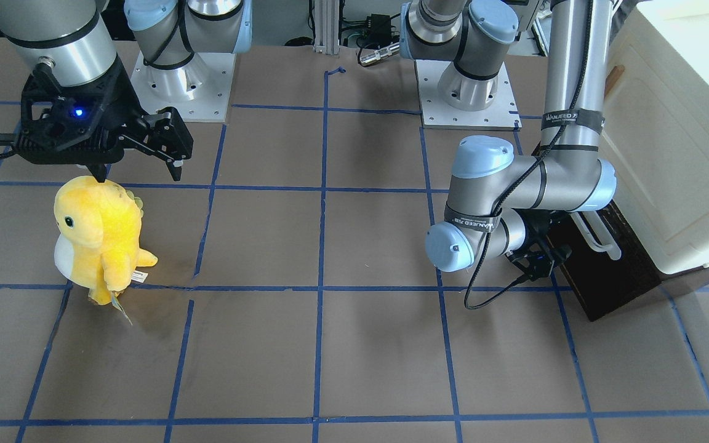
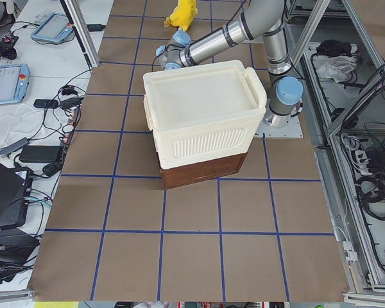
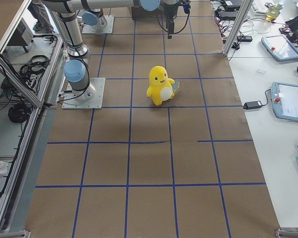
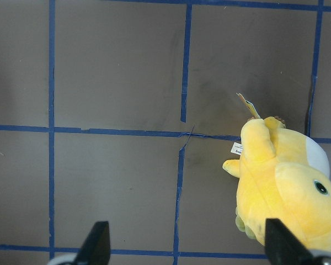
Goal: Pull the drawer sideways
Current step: 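Pull the drawer out by its handle with the left gripper, away from the cabinet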
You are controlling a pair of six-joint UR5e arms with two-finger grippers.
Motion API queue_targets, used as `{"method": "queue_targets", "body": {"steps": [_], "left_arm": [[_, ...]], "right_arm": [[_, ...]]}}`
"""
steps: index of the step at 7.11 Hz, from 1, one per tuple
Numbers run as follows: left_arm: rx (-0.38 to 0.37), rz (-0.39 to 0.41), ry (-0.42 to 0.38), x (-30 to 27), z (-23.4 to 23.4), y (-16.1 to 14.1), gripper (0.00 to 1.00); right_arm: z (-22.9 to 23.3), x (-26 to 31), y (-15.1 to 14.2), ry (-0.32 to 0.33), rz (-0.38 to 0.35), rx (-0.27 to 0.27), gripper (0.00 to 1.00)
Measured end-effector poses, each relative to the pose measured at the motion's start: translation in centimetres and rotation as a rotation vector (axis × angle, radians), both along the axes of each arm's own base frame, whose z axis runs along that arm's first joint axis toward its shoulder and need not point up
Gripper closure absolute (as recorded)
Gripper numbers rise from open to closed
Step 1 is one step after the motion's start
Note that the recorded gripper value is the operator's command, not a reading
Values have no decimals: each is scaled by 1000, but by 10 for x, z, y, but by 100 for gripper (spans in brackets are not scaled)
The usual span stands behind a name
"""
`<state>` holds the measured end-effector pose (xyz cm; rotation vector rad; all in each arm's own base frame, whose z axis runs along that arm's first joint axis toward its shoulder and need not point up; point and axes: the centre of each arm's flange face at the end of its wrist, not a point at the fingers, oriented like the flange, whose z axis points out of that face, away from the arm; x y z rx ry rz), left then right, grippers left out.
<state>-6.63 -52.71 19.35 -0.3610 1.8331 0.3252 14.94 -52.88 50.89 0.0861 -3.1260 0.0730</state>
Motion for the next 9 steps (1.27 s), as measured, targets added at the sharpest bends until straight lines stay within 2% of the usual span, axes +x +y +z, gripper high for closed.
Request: {"method": "queue_targets", "body": {"steps": [9], "left_arm": [[-17, -26, 17, -29, 3, 0, 84]], "right_arm": [[0, 0, 0, 0, 0, 0, 0]]}}
